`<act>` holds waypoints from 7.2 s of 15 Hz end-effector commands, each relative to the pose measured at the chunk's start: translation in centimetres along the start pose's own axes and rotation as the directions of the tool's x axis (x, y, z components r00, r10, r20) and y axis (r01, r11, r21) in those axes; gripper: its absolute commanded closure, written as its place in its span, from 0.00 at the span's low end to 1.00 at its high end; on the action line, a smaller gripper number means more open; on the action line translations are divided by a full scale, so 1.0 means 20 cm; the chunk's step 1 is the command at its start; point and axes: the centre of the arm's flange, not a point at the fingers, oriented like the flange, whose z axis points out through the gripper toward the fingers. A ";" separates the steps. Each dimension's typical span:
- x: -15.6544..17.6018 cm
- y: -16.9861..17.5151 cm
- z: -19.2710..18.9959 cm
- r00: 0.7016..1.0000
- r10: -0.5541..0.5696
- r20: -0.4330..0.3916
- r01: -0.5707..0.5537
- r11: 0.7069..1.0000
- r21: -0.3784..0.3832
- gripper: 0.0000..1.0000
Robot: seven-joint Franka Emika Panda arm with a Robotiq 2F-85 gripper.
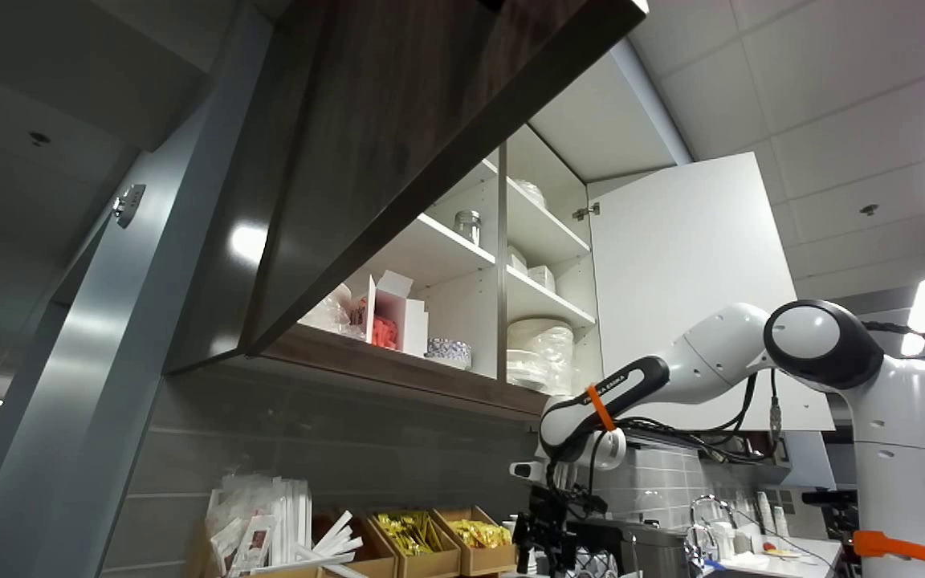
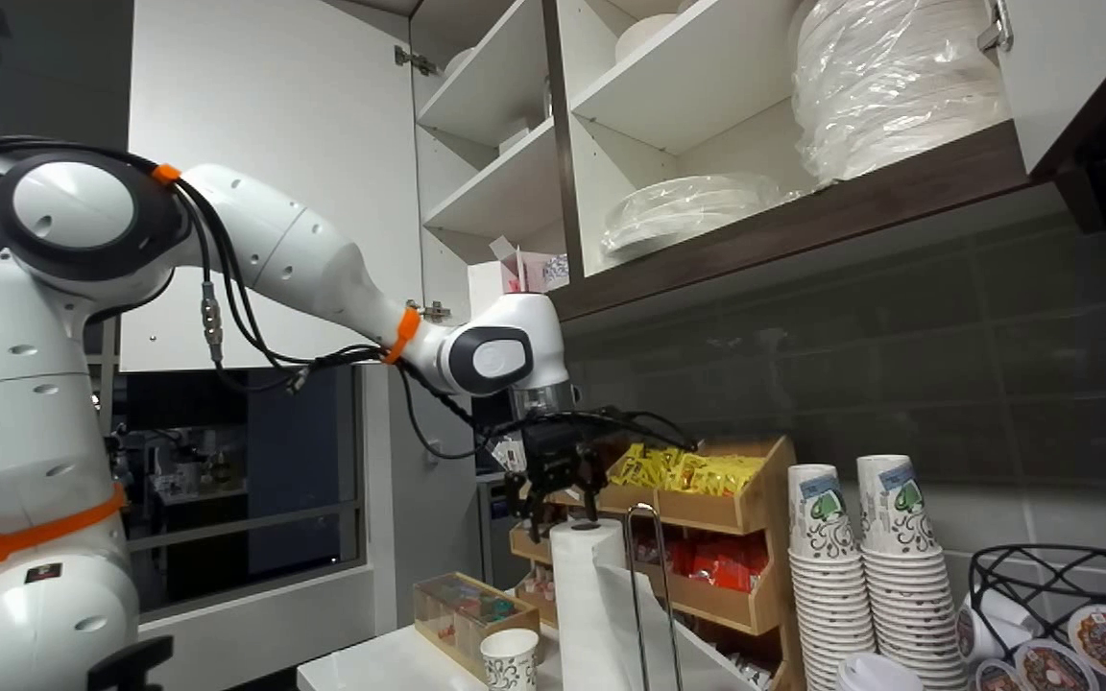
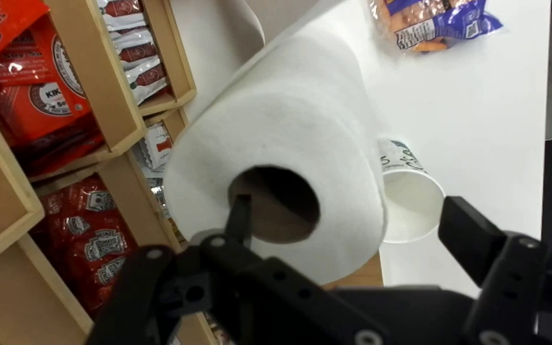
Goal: Turn the paper towel to the left
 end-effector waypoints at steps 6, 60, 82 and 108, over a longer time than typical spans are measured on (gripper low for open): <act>0.02 -0.03 0.07 0.983 0.181 0.005 -0.181 0.983 0.018 0.00; -0.08 0.05 0.09 0.380 -0.921 -0.079 0.924 0.382 -0.005 0.76; 0.06 0.09 0.12 0.121 -0.992 -0.038 0.992 0.120 0.037 0.94; 0.00 0.11 -0.11 0.777 -0.617 0.122 0.620 0.785 0.023 0.00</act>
